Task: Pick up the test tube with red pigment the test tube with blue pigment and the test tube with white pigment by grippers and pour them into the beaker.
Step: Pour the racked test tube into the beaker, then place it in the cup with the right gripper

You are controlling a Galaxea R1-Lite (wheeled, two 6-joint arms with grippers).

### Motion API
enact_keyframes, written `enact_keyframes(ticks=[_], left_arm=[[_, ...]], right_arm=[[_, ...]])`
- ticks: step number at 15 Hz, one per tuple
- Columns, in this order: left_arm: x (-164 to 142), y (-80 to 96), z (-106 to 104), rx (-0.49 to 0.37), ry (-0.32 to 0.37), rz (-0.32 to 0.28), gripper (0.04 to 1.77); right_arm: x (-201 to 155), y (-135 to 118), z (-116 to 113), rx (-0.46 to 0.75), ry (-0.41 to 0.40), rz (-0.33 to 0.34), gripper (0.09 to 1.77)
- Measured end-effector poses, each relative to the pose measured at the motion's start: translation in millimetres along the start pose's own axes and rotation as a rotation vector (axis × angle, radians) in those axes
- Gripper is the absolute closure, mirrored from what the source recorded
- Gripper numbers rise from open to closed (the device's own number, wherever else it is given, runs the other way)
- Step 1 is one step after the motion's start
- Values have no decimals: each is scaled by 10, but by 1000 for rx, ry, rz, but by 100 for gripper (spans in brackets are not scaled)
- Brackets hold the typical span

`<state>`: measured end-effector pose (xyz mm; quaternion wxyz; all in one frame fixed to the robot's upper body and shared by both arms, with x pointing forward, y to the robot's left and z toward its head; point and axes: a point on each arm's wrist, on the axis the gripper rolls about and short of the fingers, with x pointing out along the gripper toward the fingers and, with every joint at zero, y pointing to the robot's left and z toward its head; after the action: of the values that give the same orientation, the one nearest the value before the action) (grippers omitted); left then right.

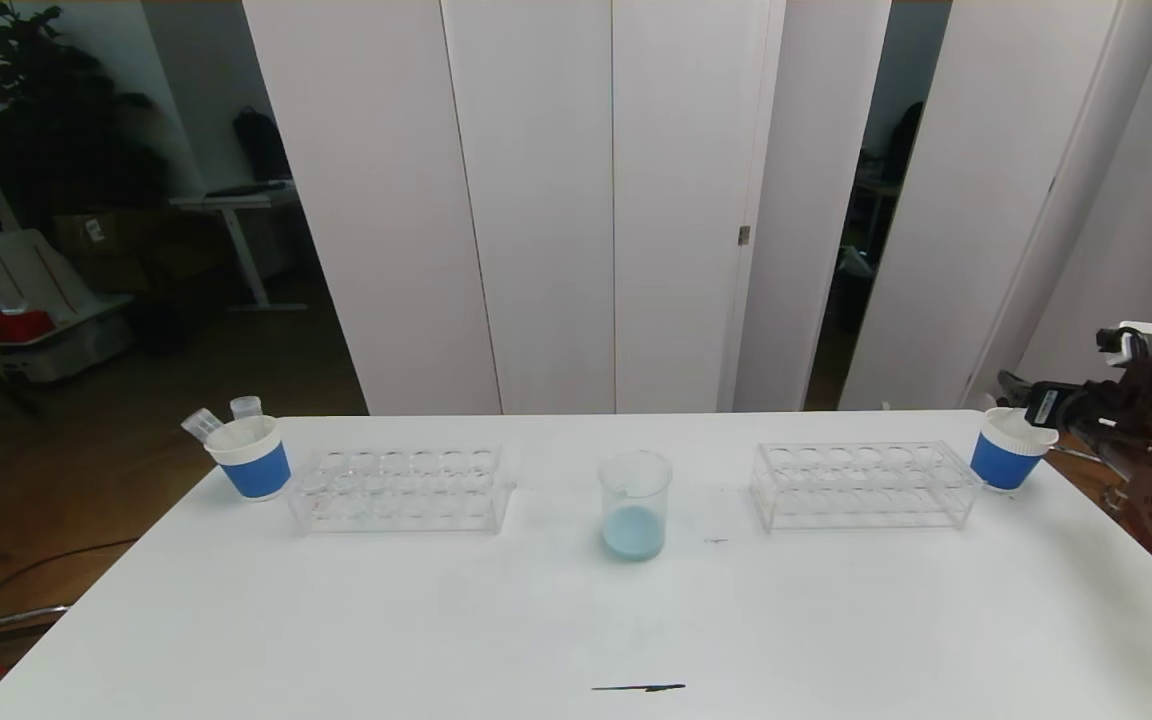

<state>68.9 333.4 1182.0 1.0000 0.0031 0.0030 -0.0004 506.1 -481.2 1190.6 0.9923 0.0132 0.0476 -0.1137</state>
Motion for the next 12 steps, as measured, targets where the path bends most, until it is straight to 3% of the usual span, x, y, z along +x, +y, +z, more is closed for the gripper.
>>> enact_keyframes(ticks=[5,12], left_arm=[[0,0,0,0,0,0,7],[0,0,0,0,0,0,7]], right_arm=[[-18,-79,-22,-37,2,-20,11],[-142,-189,360,-46,-114,-41,11]])
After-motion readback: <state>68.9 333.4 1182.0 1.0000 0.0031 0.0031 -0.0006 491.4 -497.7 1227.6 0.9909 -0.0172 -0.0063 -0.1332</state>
